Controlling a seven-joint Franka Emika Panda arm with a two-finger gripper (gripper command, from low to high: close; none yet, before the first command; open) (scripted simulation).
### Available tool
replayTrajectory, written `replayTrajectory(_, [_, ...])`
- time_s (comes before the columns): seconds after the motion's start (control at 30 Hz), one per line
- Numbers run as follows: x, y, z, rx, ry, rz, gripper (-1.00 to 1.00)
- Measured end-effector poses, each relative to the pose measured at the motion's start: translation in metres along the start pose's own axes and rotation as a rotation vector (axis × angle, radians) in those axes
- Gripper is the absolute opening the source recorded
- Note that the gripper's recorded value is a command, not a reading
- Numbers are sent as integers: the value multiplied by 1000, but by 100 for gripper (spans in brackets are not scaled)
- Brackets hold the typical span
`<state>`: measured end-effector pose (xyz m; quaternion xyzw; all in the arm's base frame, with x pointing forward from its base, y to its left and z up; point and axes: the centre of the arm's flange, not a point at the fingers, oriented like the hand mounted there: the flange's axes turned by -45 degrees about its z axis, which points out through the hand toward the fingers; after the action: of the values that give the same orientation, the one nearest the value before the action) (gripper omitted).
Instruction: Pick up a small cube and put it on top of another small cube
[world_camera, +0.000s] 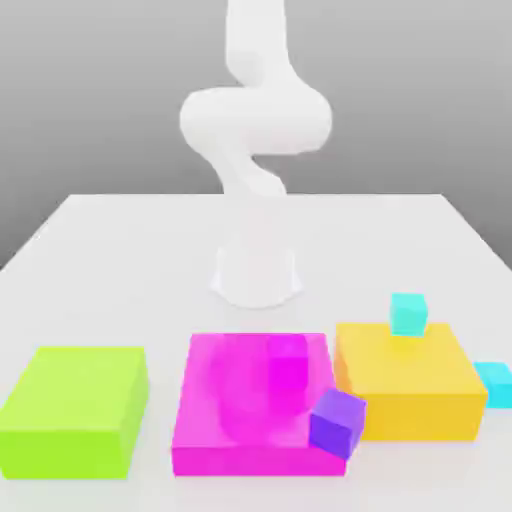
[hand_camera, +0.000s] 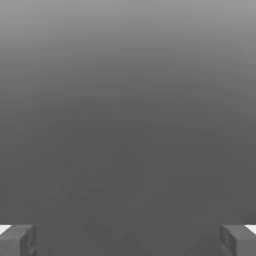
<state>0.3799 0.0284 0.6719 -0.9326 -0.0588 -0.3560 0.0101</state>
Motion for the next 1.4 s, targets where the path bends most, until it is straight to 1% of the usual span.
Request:
replayTrajectory(0.17, [-17, -68, 102, 126, -136, -246, 0])
replayTrajectory(0.33, [-62, -146, 185, 240, -258, -497, 0])
replayTrajectory(0.53, [-150, -237, 261, 364, -393, -810, 0])
replayTrajectory(0.67, [-232, -301, 290, 453, -471, -1056, 0])
replayTrajectory(0.83, [-329, -331, 326, 517, -570, -1294, 0])
replayTrajectory(1.0, [-378, -337, 368, 529, -585, -1333, 0])
replayTrajectory(1.03, [-384, -336, 373, 529, -585, -1333, -100])
replayTrajectory(1.23, [-387, -336, 376, 529, -586, -1334, -100])
replayTrajectory(1.4, [-357, -336, 343, 528, -586, -1335, -100])
